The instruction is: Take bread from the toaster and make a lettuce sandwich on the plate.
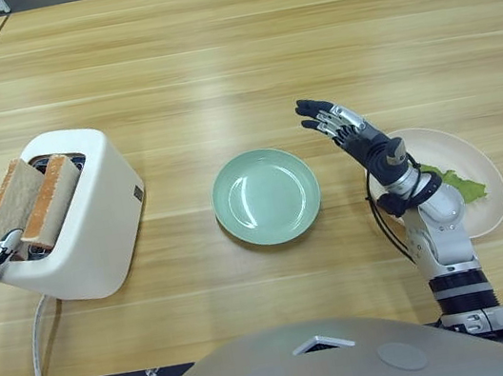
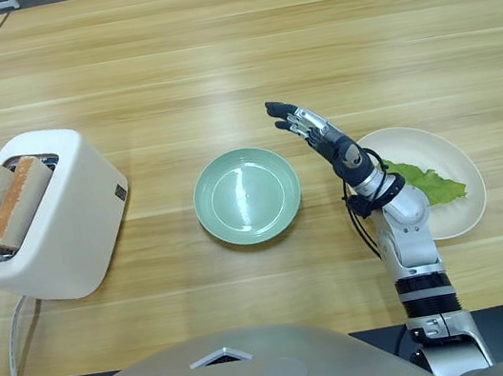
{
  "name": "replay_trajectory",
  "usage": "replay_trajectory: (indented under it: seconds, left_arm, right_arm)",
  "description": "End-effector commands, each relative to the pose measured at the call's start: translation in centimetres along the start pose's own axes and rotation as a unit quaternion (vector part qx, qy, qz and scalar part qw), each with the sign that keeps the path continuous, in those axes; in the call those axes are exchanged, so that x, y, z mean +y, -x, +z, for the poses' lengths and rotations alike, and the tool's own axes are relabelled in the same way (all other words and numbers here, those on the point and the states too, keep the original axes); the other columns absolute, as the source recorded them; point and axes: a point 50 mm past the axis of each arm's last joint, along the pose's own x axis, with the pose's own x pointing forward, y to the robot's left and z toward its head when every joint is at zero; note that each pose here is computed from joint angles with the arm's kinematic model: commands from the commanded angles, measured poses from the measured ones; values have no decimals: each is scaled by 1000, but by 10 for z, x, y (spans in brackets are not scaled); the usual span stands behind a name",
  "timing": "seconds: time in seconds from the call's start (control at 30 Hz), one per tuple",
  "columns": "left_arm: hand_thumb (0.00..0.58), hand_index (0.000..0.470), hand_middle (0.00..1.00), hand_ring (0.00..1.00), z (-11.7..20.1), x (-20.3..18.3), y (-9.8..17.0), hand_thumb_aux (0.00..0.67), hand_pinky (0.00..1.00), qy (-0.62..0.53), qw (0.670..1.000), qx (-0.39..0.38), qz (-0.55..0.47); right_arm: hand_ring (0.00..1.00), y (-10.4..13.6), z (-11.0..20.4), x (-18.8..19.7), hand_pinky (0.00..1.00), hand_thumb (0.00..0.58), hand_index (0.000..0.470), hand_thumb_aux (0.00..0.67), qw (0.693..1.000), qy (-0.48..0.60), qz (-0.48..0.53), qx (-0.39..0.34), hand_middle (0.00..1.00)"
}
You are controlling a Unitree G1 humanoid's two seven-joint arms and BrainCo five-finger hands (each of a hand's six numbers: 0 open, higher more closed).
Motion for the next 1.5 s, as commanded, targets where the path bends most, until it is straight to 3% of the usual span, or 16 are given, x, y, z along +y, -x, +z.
replay_trajectory:
  seconds: [0.03, 0.07, 0.13, 0.17, 0.2, 0.27, 0.57, 0.77, 0.9, 1.0, 1.17, 1.33, 1.5]
  left_arm:
    - [343, 170, 0, 0, 1, -3, -5, 242, 0, 0, 1000, -7, -11]
    - [425, 227, 0, 0, 1, -3, -5, 323, 0, 2, 1000, -9, -11]
    - [509, 306, 0, 0, 4, -2, -6, 436, 0, 6, 1000, -20, -5]
    - [539, 345, 0, 0, 6, -1, -6, 491, 0, 9, 1000, -27, 1]
    - [572, 415, 0, 0, 9, 2, -7, 591, 0, 12, 999, -36, 9]
    - [580, 470, 0, 0, 13, 6, -7, 670, 0, 17, 998, -52, 26]
    - [580, 470, 0, 0, 26, 12, -6, 670, 0, 25, 992, -103, 61]
    - [580, 470, 0, 0, 46, 34, -6, 670, 0, 68, 973, -168, 140]
    - [580, 470, 0, 0, 78, 57, -9, 670, 0, 126, 941, -246, 195]
    - [580, 470, 0, 0, 117, 53, -17, 670, 0, 146, 923, -310, 174]
    - [580, 470, 0, 0, 168, 14, -35, 670, 0, 120, 917, -367, 97]
    - [580, 470, 0, 0, 221, -60, -39, 670, 0, 50, 903, -427, 6]
    - [580, 470, 0, 0, 241, -137, -38, 670, 0, -58, 885, -460, -48]
  right_arm:
    - [0, 0, 0, 1, 0, 0, 0, 0, 1000, 5, 2, 3, 0]
    - [0, 0, 0, 1, 0, 0, 0, 0, 1000, 5, 2, 3, 0]
    - [0, 0, 1, 1, 0, 0, 0, 0, 1000, 6, 2, 3, 0]
    - [0, 0, 1, 1, 0, 0, 0, 0, 1000, 6, 2, 3, 0]
    - [0, -1, 0, 1, 0, 0, 0, 0, 1000, 6, 2, 3, 0]
    - [0, -1, 0, 1, 0, 0, 0, 0, 1000, 7, 3, 3, 0]
    - [0, -2, 0, 2, 0, 0, 0, 0, 1000, 6, 8, 3, 0]
    - [0, -2, -1, 3, 0, 0, 0, 0, 1000, 6, 10, 4, 0]
    - [0, -4, -3, 3, 0, 0, 0, 0, 1000, 4, 12, 4, 0]
    - [0, -7, -5, 1, 0, 0, 0, 0, 1000, 1, 9, 2, 0]
    - [0, -10, -4, -7, 0, 0, 0, 0, 1000, -11, -13, -11, 0]
    - [0, -13, 9, -32, 0, 0, 0, 0, 998, -6, -59, -35, 0]
    - [0, 0, 28, -68, 0, 0, 0, 0, 992, 105, -59, 29, 0]
